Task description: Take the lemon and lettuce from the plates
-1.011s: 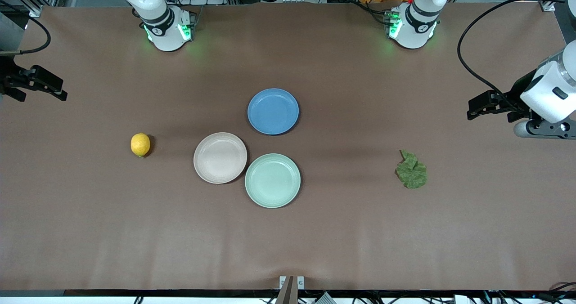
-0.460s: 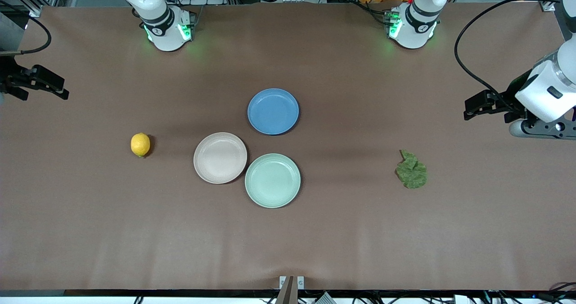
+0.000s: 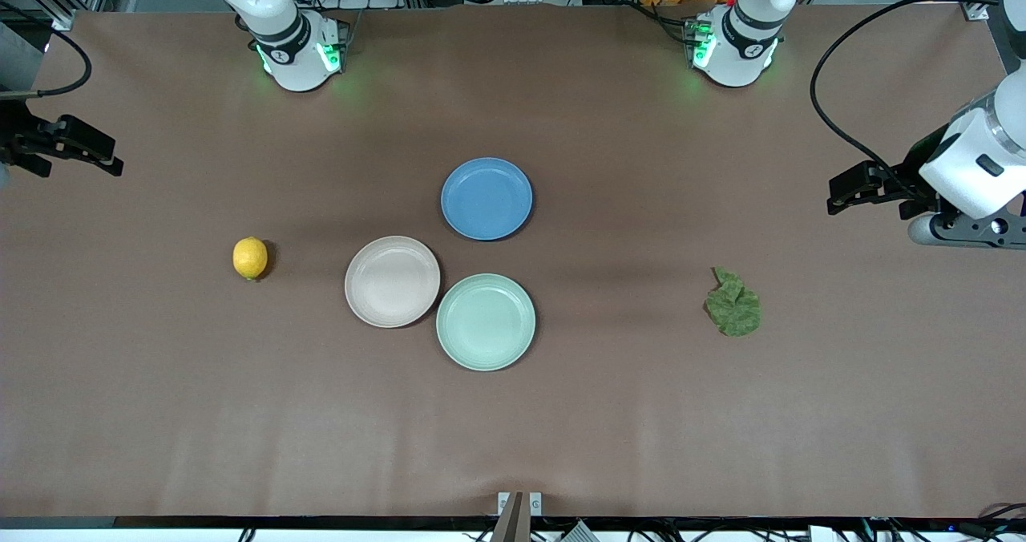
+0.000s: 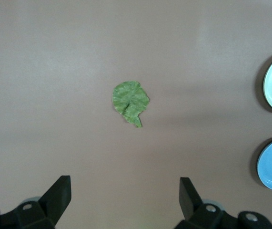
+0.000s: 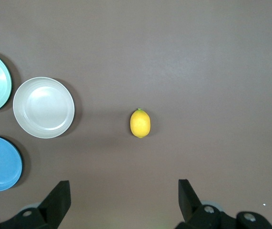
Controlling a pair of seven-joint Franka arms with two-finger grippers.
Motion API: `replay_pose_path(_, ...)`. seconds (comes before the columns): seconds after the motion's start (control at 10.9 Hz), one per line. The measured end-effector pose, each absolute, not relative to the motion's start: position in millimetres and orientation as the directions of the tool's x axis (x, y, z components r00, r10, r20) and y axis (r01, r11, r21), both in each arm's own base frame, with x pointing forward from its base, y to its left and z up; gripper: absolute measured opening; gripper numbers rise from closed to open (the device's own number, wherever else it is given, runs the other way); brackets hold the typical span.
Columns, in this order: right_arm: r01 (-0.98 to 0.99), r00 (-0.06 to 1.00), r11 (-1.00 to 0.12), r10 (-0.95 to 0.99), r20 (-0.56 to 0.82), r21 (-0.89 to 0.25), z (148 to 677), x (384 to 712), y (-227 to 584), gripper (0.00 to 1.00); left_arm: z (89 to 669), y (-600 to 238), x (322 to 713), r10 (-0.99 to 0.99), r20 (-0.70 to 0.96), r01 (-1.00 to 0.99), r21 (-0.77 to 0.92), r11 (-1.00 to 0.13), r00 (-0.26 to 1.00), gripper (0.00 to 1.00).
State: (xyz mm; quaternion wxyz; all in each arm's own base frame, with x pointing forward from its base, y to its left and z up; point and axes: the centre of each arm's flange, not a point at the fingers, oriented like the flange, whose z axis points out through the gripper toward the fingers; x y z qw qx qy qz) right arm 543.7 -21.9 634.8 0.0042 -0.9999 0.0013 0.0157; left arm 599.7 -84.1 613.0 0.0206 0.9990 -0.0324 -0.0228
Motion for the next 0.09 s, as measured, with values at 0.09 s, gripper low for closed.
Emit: replay_pose_path(0.09,-0.009,0.999,-1.0,-0.008,-0.033,-0.009,634.4,543.6,-25.3,1.0,612.6,-83.4,599.8,-0.064,-0.045,-0.062,0.042,-0.997,0.997,1.0)
